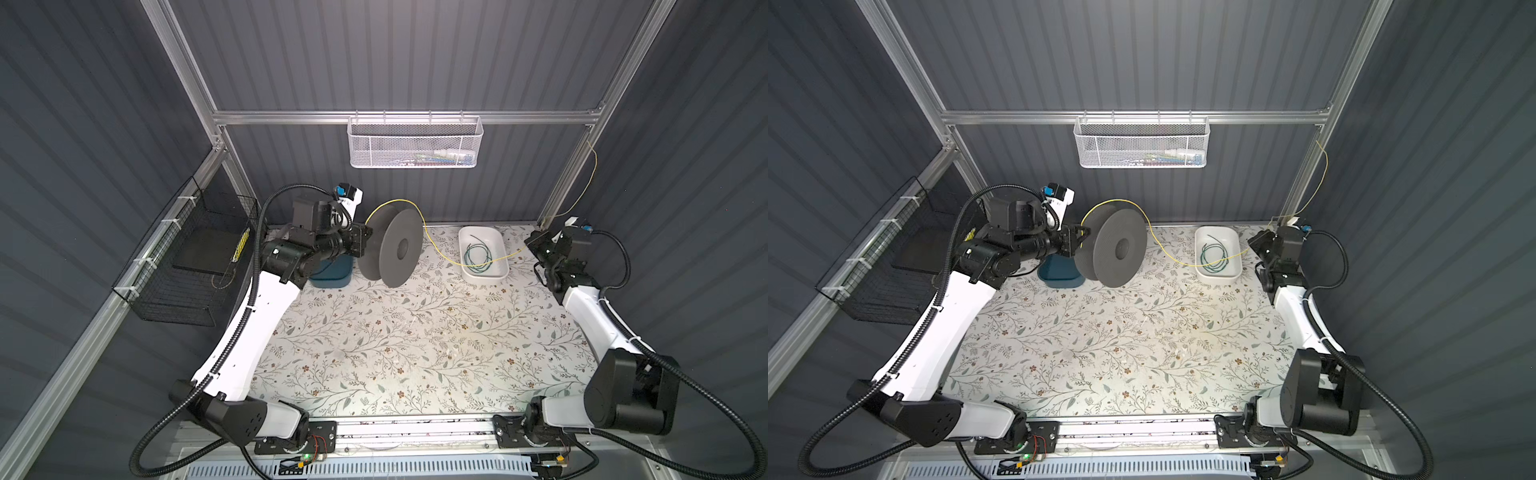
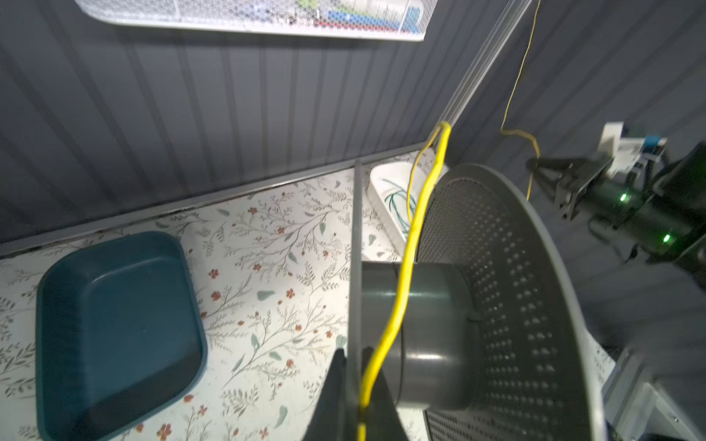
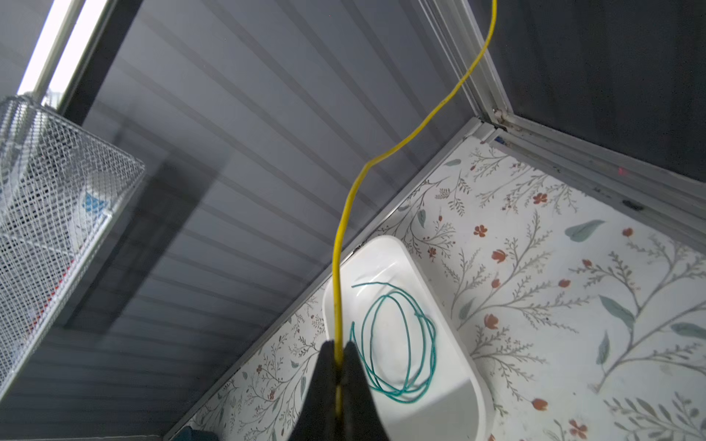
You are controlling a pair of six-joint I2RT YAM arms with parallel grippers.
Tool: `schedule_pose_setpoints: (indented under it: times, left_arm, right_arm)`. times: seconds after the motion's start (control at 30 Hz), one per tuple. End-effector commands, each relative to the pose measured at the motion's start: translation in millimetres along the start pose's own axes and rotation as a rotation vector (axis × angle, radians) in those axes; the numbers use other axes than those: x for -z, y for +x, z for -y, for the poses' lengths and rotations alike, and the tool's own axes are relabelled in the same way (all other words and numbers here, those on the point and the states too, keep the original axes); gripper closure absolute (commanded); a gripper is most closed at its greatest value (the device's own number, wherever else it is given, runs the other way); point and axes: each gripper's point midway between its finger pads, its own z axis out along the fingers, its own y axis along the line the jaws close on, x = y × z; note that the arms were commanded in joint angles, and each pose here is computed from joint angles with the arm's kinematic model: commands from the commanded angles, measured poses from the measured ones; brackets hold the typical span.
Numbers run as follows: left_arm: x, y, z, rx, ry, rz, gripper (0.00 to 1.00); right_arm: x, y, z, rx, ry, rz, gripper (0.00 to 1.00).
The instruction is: Wrap the cables
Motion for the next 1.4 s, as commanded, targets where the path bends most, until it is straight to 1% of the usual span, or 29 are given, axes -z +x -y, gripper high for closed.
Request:
schedule_pose_setpoints:
  times: [0.0,0.1,0.13,0.2,0.3,0.47,0.53,0.67,0.8,0.93,1.03,1.1,1.27,1.37]
  left_arm:
    - [26.5,6.5,13.9,-0.071,0.044,0.003,1.00]
    - [34.6,9.6,13.2,-0.069,0.031,0.004,1.00]
    - [37.0,7.0,11.3,-0.062,0.016,0.018,1.00]
    - [39.0,0.4,15.1,-0.060,0.033,0.043,1.00]
    - [37.5,-14.4,23.9,-0.047,0.081,0.082,1.00]
    - [34.2,-42.5,17.2,-0.019,0.049,0.167,1.00]
    - [33.8,-53.5,10.3,0.001,0.012,0.208,1.00]
    - [33.1,-74.6,-14.6,0.046,-0.117,0.302,1.00]
    - [26.4,-93.7,-33.2,0.098,-0.199,0.383,1.00]
    - [14.6,-107.7,-59.1,0.149,-0.310,0.471,1.00]
    - [0.0,-106.0,-82.0,0.159,-0.418,0.478,1.00]
    - [-9.5,-98.2,-97.4,0.168,-0.494,0.466,1.00]
    - [-29.3,-70.2,-122.8,0.183,-0.620,0.430,1.00]
    - [-38.8,-55.6,-127.4,0.185,-0.667,0.400,1.00]
  right_arm:
    - [-16.3,-1.2,5.9,0.002,0.031,-0.034,1.00]
    - [-25.5,12.3,13.7,-0.002,0.037,-0.079,1.00]
    - [-23.6,20.0,14.6,-0.004,0.029,-0.087,1.00]
    - [-19.3,37.3,17.9,0.016,0.037,-0.103,1.00]
    - [-13.5,65.9,21.8,0.042,0.033,-0.149,1.00]
    - [12.1,103.2,31.1,0.062,0.025,-0.196,1.00]
    - [23.6,116.4,30.1,0.087,0.017,-0.214,1.00]
    - [48.3,134.5,29.9,0.098,-0.001,-0.240,1.00]
    - [71.2,160.0,18.5,0.121,-0.040,-0.286,1.00]
    - [102.0,165.3,-2.7,0.147,-0.101,-0.276,1.00]
    - [125.1,159.8,-27.7,0.169,-0.167,-0.262,1.00]
    - [142.5,154.8,-48.8,0.193,-0.221,-0.248,1.00]
    - [187.5,147.0,-109.6,0.243,-0.396,-0.243,1.00]
    - [210.0,142.0,-144.2,0.272,-0.496,-0.248,1.00]
